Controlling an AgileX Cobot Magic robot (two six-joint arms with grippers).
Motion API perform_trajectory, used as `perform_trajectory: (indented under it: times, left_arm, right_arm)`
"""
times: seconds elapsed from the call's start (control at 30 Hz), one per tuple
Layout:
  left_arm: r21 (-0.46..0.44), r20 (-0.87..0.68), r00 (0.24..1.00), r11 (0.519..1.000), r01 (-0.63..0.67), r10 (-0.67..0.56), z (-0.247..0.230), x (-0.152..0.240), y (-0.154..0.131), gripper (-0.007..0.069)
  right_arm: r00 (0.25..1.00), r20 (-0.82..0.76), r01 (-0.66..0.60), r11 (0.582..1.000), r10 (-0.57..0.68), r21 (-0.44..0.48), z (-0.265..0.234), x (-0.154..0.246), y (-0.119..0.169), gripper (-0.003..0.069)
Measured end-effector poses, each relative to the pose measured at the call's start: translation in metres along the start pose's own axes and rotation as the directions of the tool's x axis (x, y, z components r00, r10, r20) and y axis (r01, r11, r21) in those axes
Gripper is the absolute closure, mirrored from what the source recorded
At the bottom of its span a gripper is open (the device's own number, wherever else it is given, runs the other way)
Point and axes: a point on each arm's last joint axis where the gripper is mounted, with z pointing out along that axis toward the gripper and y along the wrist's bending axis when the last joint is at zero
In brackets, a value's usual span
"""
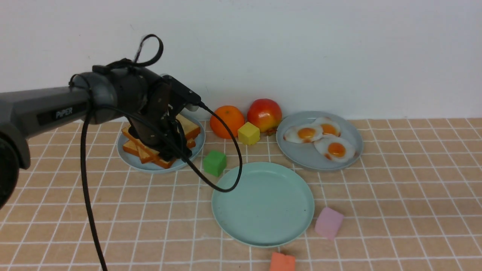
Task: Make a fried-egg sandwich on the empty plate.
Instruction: Use the left arm to grab a slice of bread, then use the left arm to put a slice of bread into the empty plate in the middle
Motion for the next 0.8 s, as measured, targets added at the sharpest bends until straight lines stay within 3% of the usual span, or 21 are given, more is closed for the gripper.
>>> perform_trajectory:
  times: [0.1,0.2,0.23,0.3,0.37,0.63,0.8]
  left_arm:
    - [-0.003,-0.005,1.0,1.0,-0.007,0.007,0.003,0.001,0.0,0.0226]
    - [-0.011,-0.006,1.0,1.0,-0.018,0.018,0.004,0.0,0.0,0.0353]
    - [-0.011,-0.006,1.0,1.0,-0.018,0.018,0.004,0.0,0.001,0.0353]
    - [-0.011,-0.008,1.0,1.0,-0.017,0.017,0.004,0.0,0.001,0.046]
    - [-0.012,-0.008,1.0,1.0,-0.018,0.017,0.004,0.0,0.001,0.0505]
    - [-0.004,0.034,0.999,1.0,0.028,-0.028,-0.032,-0.008,0.003,0.0517]
    - [0.062,0.138,0.989,0.997,0.05,-0.059,-0.109,-0.023,-0.026,0.0526]
  right_arm:
    - [1.0,0.0,0.0,1.0,0.0,0.0,0.0,0.0,0.0,0.0641]
    - [1.0,0.0,0.0,1.0,0.0,0.0,0.0,0.0,0.0,0.0637]
    - [1.0,-0.001,0.0,1.0,0.0,0.0,0.0,0.0,0.0,0.0637]
    - [1.0,-0.006,0.0,1.0,0.0,-0.003,0.0,0.001,0.0,0.0637]
    - [1.0,-0.015,-0.001,1.0,0.0,-0.006,0.0,0.001,0.001,0.0637]
    - [1.0,-0.032,-0.001,1.0,0.0,-0.012,0.0,0.003,0.001,0.0636]
    - [0.999,-0.032,0.0,1.0,-0.001,-0.017,-0.001,0.003,0.002,0.0632]
